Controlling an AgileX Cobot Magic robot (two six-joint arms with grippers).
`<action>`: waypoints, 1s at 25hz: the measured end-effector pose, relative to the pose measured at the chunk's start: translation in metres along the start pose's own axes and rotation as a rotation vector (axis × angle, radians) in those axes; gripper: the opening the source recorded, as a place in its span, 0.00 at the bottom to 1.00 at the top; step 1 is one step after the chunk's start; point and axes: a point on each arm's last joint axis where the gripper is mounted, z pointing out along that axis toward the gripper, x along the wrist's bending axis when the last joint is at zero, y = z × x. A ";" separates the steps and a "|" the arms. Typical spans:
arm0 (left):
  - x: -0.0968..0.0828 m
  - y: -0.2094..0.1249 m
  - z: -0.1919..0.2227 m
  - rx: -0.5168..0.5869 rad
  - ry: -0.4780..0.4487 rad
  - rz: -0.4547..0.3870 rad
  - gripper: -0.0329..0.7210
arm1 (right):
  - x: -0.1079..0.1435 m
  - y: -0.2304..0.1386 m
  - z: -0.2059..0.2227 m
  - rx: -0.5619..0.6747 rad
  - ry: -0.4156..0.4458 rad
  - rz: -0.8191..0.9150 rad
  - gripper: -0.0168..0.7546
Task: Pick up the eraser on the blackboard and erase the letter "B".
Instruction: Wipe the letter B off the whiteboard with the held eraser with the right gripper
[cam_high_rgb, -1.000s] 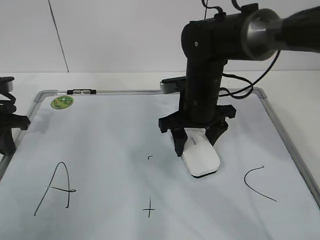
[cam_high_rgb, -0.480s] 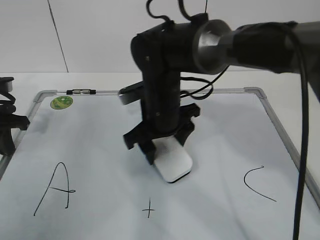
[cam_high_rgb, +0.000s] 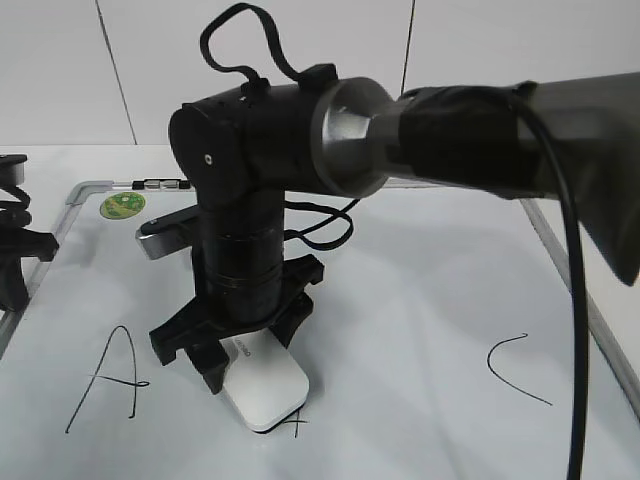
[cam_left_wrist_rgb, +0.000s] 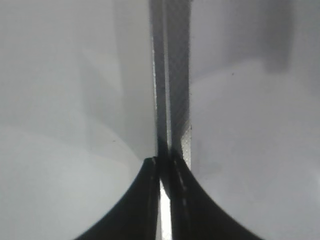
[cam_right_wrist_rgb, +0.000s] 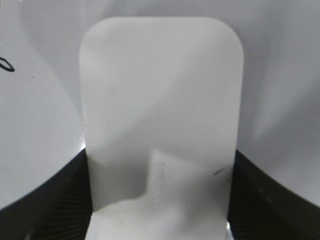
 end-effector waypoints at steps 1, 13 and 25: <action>0.000 0.000 0.000 0.000 0.000 0.000 0.06 | -0.002 0.000 0.000 0.002 0.000 0.005 0.72; 0.000 0.000 0.000 -0.001 -0.003 -0.003 0.06 | -0.132 0.006 -0.010 -0.005 0.009 0.301 0.72; -0.001 0.000 0.000 0.001 -0.007 -0.007 0.06 | -0.147 -0.005 -0.042 -0.062 0.022 0.225 0.72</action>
